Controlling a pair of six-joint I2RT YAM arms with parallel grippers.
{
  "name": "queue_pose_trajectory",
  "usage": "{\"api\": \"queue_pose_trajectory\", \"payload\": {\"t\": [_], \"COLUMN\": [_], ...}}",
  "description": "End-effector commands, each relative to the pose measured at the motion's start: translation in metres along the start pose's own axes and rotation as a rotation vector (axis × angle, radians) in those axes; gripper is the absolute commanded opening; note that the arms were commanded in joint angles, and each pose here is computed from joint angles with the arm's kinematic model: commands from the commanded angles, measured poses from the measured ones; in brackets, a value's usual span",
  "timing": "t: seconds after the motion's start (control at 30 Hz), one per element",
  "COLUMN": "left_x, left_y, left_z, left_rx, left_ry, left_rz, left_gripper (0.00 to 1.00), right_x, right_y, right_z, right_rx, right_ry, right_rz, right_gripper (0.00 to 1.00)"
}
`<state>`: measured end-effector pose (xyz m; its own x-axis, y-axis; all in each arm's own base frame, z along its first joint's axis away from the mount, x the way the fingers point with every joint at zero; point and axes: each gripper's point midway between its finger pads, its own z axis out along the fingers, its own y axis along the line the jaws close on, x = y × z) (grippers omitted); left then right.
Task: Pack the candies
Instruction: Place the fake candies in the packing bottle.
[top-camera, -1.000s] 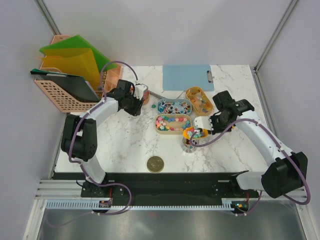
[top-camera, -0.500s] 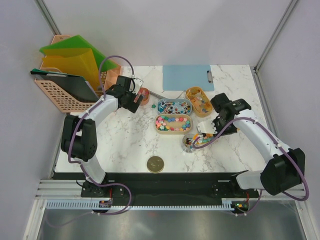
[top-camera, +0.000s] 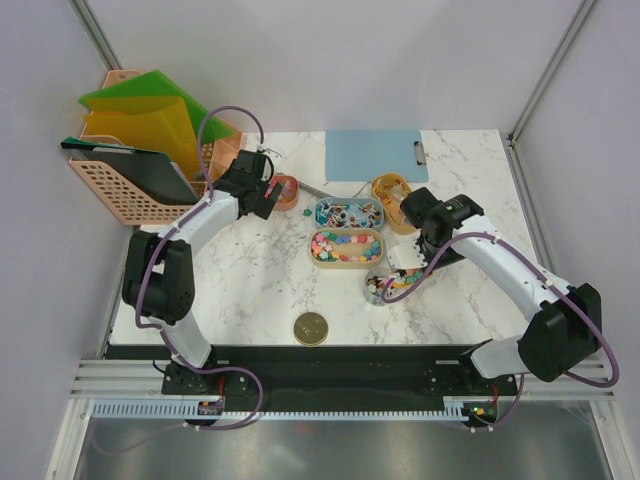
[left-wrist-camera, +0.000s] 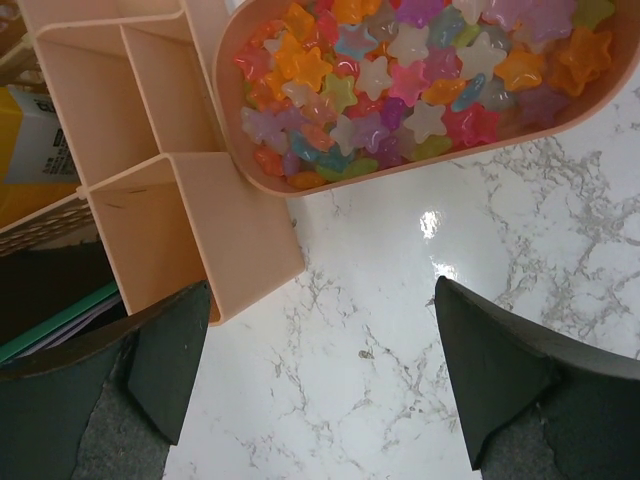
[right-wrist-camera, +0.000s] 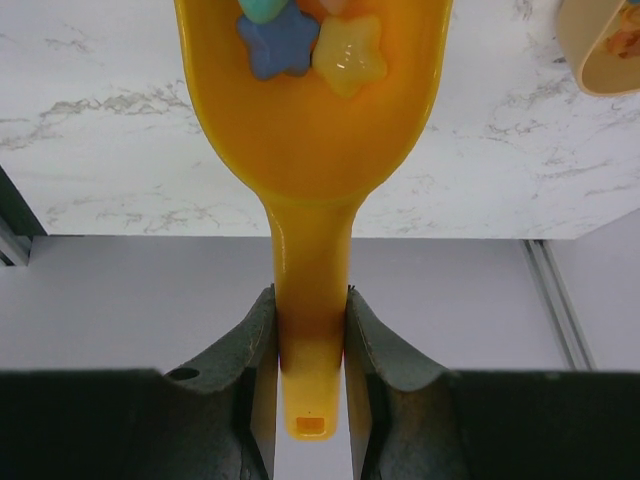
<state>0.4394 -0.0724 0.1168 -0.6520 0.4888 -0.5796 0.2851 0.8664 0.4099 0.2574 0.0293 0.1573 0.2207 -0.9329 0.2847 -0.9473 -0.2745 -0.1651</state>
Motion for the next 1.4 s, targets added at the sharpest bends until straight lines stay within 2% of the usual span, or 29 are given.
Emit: {"api": "queue_pose_trajectory", "payload": {"t": [0.0, 0.73, 0.83, 0.87, 0.93, 0.97, 1.0, 1.03, 1.07, 1.1, 1.17, 1.23, 1.37], "left_x": [-0.035, -0.059, -0.067, -0.073, -0.083, -0.091, -0.091, -0.095, -0.097, -0.096, -0.091, -0.086, -0.08], "left_y": [0.019, 0.015, -0.004, -0.018, -0.04, -0.063, -0.075, -0.085, -0.107, -0.115, -0.135, -0.145, -0.157], "left_z": [-0.022, -0.046, -0.057, -0.067, -0.084, -0.102, -0.11, -0.12, -0.141, -0.148, -0.169, -0.17, -0.18], "left_rx": [-0.064, 0.01, 0.14, 0.236, 0.39, 0.551, 0.631, 0.712, 0.892, 0.96, 1.145, 1.22, 1.364], "left_ry": [-0.117, -0.206, -0.237, -0.264, -0.307, -0.34, -0.333, -0.339, -0.344, -0.336, -0.315, -0.264, -0.219], "left_rz": [-0.108, -0.193, -0.213, -0.222, -0.222, -0.223, -0.234, -0.246, -0.252, -0.261, -0.284, -0.323, -0.36], "left_gripper": [1.0, 1.0, 1.0, 1.0, 1.0, 1.0, 1.0, 0.96, 0.93, 0.9, 0.77, 0.68, 0.68], "right_x": [0.013, 0.024, 0.021, 0.018, -0.003, -0.013, -0.021, -0.036, -0.043, -0.051, -0.063, -0.071, -0.081], "right_y": [-0.009, -0.016, -0.024, -0.028, -0.042, -0.048, -0.059, -0.061, -0.064, -0.072, -0.077, -0.081, -0.091], "right_z": [-0.019, -0.052, -0.062, -0.063, -0.072, -0.071, -0.077, -0.075, -0.076, -0.076, -0.078, -0.074, -0.079], "right_rx": [0.039, 0.061, 0.104, 0.109, 0.15, 0.147, 0.184, 0.174, 0.178, 0.205, 0.235, 0.256, 0.296], "right_ry": [0.089, 0.295, 0.263, 0.244, 0.093, 0.039, -0.017, -0.1, -0.142, -0.186, -0.266, -0.303, -0.376], "right_rz": [-0.007, -0.055, -0.029, -0.014, 0.08, 0.112, 0.167, 0.194, 0.245, 0.262, 0.286, 0.297, 0.33], "right_gripper": [0.0, 0.0, 0.0, 0.0, 0.0, 0.0, 0.0, 0.0, 0.0, 0.0, 0.0, 0.0, 0.0]}}
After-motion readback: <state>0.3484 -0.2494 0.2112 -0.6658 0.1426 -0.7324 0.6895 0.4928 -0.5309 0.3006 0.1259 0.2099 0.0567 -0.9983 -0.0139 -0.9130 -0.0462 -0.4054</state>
